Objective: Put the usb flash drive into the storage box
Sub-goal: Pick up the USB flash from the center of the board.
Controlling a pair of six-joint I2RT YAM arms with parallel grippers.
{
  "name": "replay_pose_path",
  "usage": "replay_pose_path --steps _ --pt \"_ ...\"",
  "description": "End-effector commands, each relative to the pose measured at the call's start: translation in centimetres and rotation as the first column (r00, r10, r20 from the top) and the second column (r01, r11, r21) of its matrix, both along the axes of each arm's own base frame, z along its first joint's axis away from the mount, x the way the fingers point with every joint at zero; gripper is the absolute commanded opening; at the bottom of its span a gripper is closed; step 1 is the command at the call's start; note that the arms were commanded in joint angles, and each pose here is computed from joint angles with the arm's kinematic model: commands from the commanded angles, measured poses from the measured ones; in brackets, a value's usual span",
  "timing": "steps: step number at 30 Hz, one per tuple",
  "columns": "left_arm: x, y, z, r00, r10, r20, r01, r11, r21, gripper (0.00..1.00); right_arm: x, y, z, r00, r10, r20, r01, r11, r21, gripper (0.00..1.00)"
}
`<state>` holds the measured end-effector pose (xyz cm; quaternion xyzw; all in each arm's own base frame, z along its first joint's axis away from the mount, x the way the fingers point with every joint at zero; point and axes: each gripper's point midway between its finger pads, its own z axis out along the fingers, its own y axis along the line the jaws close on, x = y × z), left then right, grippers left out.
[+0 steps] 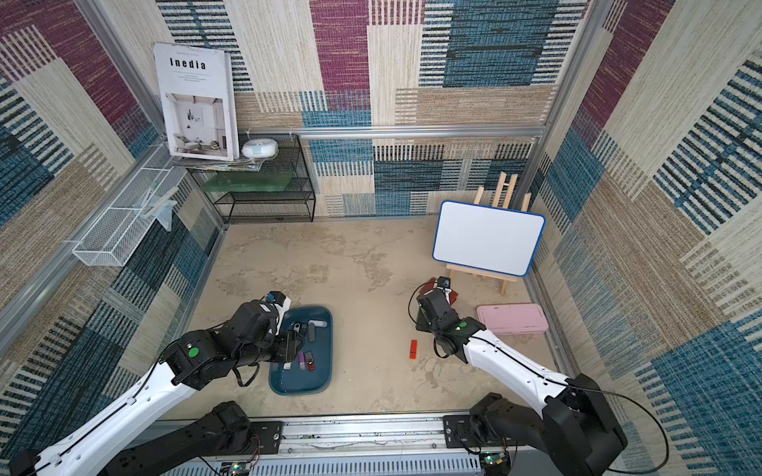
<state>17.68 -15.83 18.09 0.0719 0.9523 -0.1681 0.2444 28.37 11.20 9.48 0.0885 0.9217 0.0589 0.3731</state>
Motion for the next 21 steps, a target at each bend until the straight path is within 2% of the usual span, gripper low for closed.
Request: replay_pose_path --steps 1,4,10,17,21 --pt "0.5 -3.2 0.3 0.999 -0.033 0.016 0.033 0.999 -0.025 0.54 1.1 -2.0 0.5 0.993 -0.056 0.102 0.061 0.997 -0.047 0.39" --pt "0.5 -6.6 -0.6 0.997 -0.078 -0.001 0.078 0.997 0.008 0.54 0.8 -3.9 -0.2 0.986 -0.112 0.122 0.123 0.989 -0.083 0.4" --pt "1.0 -13.5 -3.6 0.99 -0.137 -0.044 0.141 0.986 0.093 0.52 0.4 -6.0 -0.2 0.966 -0.206 0.158 0.218 0.974 -0.062 0.41" --pt "1.0 -22.1 -8.1 0.969 -0.212 -0.125 0.23 0.962 0.145 0.5 -0.6 -7.2 0.6 0.943 -0.255 0.215 0.259 0.966 0.01 0.42" --pt "1.1 -25.0 -10.8 0.96 -0.219 -0.174 0.247 0.955 0.162 0.48 -0.9 -7.5 0.9 0.935 -0.266 0.235 0.266 0.964 0.034 0.43"
